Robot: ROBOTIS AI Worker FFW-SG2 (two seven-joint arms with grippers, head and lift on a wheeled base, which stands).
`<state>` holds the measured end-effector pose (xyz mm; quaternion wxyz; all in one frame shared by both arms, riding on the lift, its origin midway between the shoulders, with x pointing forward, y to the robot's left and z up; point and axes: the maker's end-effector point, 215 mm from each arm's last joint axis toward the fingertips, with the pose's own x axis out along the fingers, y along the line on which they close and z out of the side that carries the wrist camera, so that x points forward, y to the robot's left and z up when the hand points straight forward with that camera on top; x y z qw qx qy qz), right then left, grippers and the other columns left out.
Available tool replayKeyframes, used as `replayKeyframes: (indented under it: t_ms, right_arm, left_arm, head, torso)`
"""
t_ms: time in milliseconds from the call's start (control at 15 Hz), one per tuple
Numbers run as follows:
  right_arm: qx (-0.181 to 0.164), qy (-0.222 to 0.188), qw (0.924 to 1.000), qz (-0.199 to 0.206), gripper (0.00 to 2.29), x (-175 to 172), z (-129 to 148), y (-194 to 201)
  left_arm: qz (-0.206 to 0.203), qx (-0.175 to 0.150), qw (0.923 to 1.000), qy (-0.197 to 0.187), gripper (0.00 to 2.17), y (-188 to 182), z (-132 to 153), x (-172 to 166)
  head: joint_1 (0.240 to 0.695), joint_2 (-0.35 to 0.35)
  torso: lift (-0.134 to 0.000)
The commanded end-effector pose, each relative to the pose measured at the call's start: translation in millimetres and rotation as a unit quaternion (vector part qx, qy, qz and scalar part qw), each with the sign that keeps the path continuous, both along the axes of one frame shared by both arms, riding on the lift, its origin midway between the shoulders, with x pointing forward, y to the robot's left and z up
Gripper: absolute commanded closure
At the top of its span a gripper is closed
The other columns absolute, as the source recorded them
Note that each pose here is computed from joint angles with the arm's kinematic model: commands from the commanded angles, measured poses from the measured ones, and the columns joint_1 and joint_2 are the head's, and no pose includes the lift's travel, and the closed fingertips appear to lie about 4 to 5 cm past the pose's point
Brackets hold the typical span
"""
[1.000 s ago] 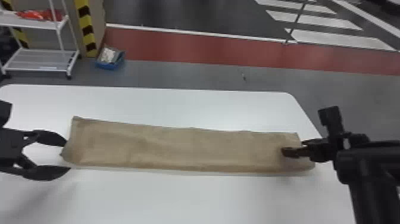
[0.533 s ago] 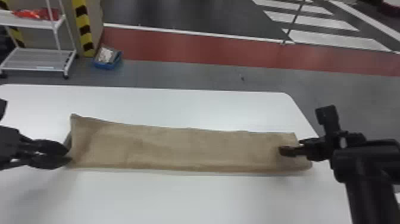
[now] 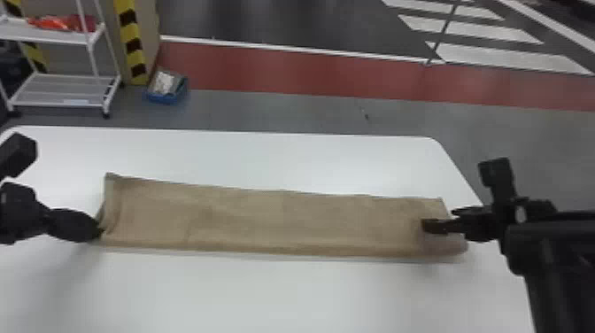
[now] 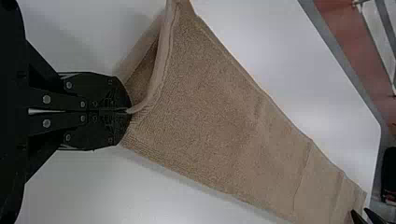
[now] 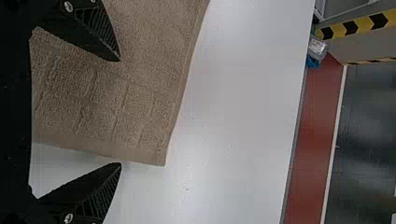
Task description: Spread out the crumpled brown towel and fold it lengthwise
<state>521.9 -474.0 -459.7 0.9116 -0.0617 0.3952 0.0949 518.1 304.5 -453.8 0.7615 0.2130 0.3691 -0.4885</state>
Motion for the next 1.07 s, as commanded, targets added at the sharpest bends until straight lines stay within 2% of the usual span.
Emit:
replayKeyframes:
  t_ms: [0,200,467,667,800,1000]
  right_arm:
    - [0.002,-0.003,1.0,0.002,0.08,1,2,4]
    - [0.009,-0.012,0.9999,0.008,0.08,1,6,13]
    - [0.043,-0.025,0.998,0.039,0.09,-8,26,66]
    - [0.067,0.001,0.9966,0.048,0.09,-22,27,99]
    - [0.053,0.021,0.9958,0.071,0.13,-27,16,117]
    - [0.035,0.046,0.9953,0.078,0.15,-34,-4,119]
  left_arm:
    - [0.021,0.025,0.9991,0.027,2.14,14,3,0]
    - [0.037,0.059,0.9959,0.058,2.14,24,-1,-6]
    - [0.055,0.059,0.9945,0.067,2.14,24,4,-5]
    - [0.074,0.055,0.9928,0.076,2.14,26,6,-7]
    - [0.081,0.054,0.9919,0.081,2.14,27,4,-8]
    - [0.09,0.054,0.991,0.082,2.14,29,7,-8]
  head:
    - [0.695,-0.183]
    - [0.695,-0.16]
    - [0.695,-0.124]
    - [0.695,-0.085]
    - [0.695,-0.062]
    - [0.695,-0.03]
  torso:
    - [-0.124]
    - [-0.124]
    - [-0.124]
    - [-0.124]
    - [-0.124]
    - [-0.124]
